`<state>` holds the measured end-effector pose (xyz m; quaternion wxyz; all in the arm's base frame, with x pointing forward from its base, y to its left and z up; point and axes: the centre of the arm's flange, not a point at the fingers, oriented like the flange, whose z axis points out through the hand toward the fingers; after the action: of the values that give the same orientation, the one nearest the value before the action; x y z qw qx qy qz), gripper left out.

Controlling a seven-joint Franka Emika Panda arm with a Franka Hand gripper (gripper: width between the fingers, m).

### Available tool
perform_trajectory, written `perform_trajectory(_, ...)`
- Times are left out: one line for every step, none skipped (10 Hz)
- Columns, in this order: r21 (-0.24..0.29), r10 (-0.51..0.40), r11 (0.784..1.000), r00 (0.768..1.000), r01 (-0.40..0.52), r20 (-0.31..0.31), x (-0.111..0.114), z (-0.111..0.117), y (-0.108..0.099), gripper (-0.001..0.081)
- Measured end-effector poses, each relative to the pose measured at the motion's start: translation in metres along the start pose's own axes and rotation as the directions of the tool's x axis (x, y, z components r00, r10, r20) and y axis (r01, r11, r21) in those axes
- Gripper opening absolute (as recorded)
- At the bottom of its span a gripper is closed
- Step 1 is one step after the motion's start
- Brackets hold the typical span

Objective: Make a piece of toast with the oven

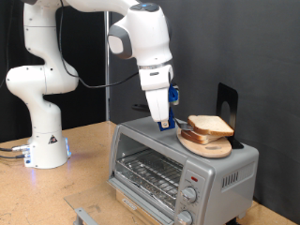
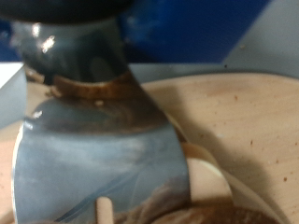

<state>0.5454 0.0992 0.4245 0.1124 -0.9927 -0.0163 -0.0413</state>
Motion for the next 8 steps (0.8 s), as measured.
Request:
perform_trajectory(0.002, -0.002, 1.0, 1.0, 0.002, 0.0, 0.0011, 0.0004, -0.0012, 0.0393)
perform_trajectory(0.005, -0.001, 1.0, 1.0, 0.001, 0.0, 0.0013, 0.0004, -0.0019, 0.0393)
perform_trajectory(0.018, 0.002, 1.0, 1.0, -0.002, -0.001, 0.0014, 0.0004, -0.0022, 0.0393)
perform_trajectory(0.031, -0.004, 1.0, 1.0, 0.004, 0.001, 0.0012, 0.0004, -0.0017, 0.0393)
perform_trajectory(0.044, -0.013, 0.999, 1.0, 0.013, 0.001, 0.001, 0.0002, -0.0006, 0.0393)
perform_trajectory(0.06, -0.017, 0.998, 1.0, 0.017, -0.002, 0.0008, -0.0009, 0.001, 0.0393)
perform_trajectory(0.074, -0.017, 0.997, 1.0, 0.018, -0.008, 0.0007, -0.0029, 0.0033, 0.0393)
perform_trajectory(0.086, -0.014, 0.996, 1.0, 0.015, -0.012, 0.0005, -0.0046, 0.0057, 0.0393)
